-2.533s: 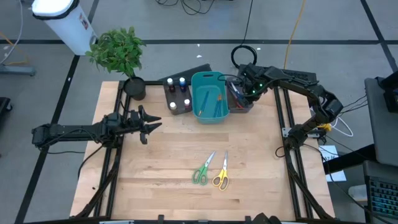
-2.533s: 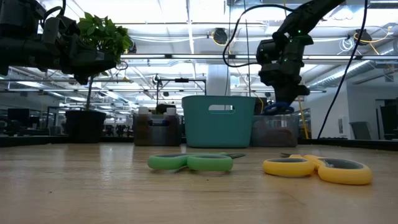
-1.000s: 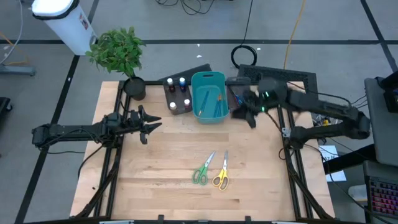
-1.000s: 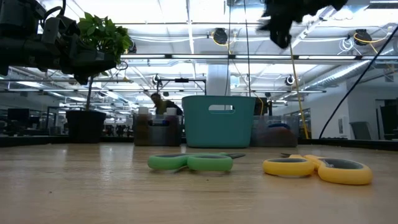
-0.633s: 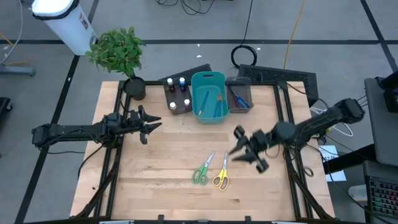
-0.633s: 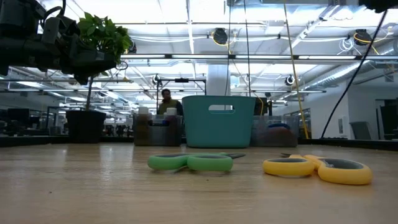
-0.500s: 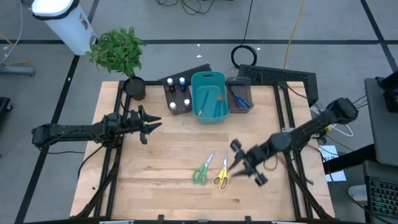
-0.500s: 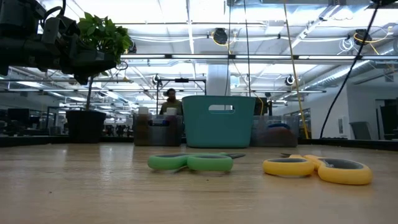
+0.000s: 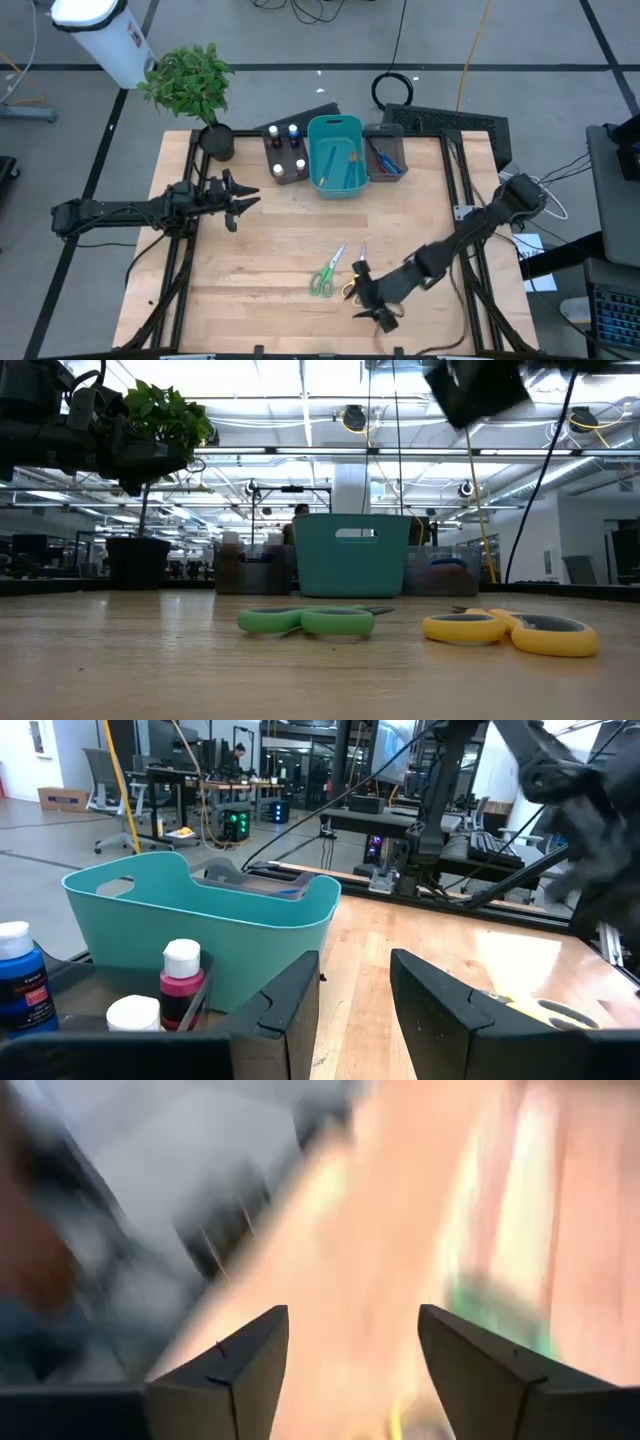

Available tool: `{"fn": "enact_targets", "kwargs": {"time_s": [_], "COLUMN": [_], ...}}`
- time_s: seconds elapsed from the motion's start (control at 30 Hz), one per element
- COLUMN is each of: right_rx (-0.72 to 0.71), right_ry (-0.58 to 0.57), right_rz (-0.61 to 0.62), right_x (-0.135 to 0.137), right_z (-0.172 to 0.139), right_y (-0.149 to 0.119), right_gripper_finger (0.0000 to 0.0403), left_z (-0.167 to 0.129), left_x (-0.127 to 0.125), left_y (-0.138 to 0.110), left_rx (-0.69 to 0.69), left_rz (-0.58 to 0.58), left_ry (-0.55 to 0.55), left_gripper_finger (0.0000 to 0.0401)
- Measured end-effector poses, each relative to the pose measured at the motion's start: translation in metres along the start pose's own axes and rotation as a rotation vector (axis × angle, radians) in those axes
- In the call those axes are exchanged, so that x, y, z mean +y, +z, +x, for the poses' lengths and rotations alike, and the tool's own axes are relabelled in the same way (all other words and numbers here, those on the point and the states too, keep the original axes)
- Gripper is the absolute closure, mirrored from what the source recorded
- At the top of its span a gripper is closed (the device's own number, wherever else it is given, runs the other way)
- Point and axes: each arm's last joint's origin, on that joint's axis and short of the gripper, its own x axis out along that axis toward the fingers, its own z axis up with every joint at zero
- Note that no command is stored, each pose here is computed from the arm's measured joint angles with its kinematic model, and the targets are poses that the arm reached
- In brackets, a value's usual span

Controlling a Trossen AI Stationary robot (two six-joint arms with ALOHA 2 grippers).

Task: Pick & Place Paint Supplies
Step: Put the yellow scissor into the right black bin

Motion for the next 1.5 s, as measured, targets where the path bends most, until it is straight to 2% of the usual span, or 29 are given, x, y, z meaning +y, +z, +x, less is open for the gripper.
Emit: {"fn": "enact_targets", "kwargs": {"time_s": [0.1, 0.37, 0.53, 0.77, 1.03, 1.23, 1.5], "right_rx": [0.204, 0.355, 0.438, 0.559, 0.582, 0.524, 0.495], "right_ry": [-0.044, -0.046, -0.039, -0.069, -0.118, -0.161, -0.204], "right_rz": [0.045, 0.156, 0.186, 0.217, 0.261, 0.255, 0.336], "right_x": [0.004, 0.003, 0.000, -0.005, -0.007, -0.008, -0.006], "right_z": [0.017, 0.047, 0.045, 0.026, 0.007, -0.002, -0.005], "right_y": [-0.020, -0.053, -0.060, -0.061, -0.054, -0.044, -0.042], "right_gripper_finger": [0.0182, 0.0214, 0.0227, 0.0239, 0.0249, 0.0255, 0.0264], "left_z": [0.000, 0.000, 0.000, 0.000, 0.000, 0.000, 0.000], "left_x": [0.000, 0.000, 0.000, 0.000, 0.000, 0.000, 0.000], "left_y": [0.000, 0.000, 0.000, 0.000, 0.000, 0.000, 0.000], "left_rx": [-0.001, 0.000, 0.000, -0.001, -0.001, 0.000, 0.000], "left_rz": [0.000, 0.001, 0.001, 0.000, 0.001, 0.001, 0.001], "left_ry": [0.000, 0.000, 0.000, 0.000, -0.001, -0.001, -0.001], "left_gripper_finger": [0.0270, 0.0270, 0.0270, 0.0270, 0.0270, 0.0270, 0.0270]}}
